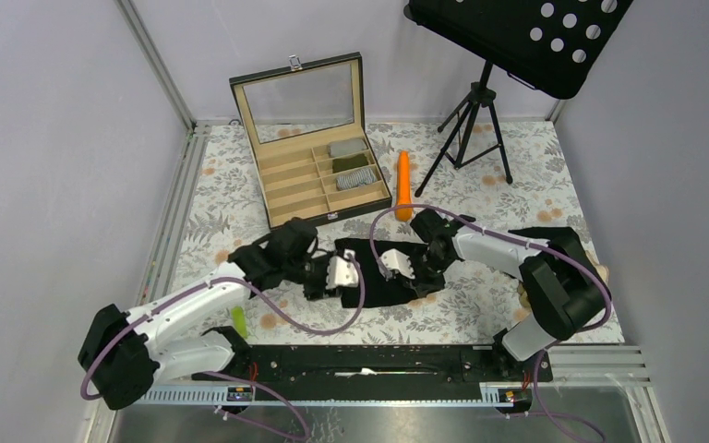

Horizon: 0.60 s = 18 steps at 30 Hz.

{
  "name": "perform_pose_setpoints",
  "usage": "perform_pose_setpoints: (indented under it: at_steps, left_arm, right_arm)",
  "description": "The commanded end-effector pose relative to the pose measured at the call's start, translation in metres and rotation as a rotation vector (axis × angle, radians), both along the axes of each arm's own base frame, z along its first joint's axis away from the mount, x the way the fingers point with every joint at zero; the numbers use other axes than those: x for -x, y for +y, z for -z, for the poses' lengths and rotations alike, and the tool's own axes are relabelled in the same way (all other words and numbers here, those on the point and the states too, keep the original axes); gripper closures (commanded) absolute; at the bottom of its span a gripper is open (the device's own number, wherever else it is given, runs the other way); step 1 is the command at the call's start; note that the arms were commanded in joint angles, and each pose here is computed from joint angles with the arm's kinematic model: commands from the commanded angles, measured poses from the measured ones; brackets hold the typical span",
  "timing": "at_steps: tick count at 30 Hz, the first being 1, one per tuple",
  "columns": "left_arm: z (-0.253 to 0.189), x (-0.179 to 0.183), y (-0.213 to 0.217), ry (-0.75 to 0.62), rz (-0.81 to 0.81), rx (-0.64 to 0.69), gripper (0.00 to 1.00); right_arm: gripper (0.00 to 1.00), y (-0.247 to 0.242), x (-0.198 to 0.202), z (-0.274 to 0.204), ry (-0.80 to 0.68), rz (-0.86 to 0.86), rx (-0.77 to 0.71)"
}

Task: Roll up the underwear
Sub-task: Fold the underwear at the center of the board.

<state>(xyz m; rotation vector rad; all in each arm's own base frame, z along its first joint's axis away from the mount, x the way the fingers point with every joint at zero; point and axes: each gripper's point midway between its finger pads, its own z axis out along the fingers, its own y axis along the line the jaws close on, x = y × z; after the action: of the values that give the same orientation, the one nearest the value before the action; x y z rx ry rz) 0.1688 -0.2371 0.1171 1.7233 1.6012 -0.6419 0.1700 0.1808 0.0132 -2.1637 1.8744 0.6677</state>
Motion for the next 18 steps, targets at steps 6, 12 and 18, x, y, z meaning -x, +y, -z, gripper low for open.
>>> perform_pose_setpoints:
  at_steps: [6,12,18]
  left_arm:
    - [0.039,0.032,-0.023,0.007,0.267,-0.013,0.57]
    - [0.057,0.033,-0.032,-0.007,0.338,-0.029,0.58]
    - [0.075,0.021,-0.032,-0.058,0.364,-0.091,0.58]
  right_arm:
    - [1.00,-0.001,0.014,0.014,0.119,0.143,0.055]
    - [1.00,0.002,0.014,0.018,0.142,0.165,0.054]
    - [1.00,0.007,0.008,0.019,0.135,0.172,0.048]
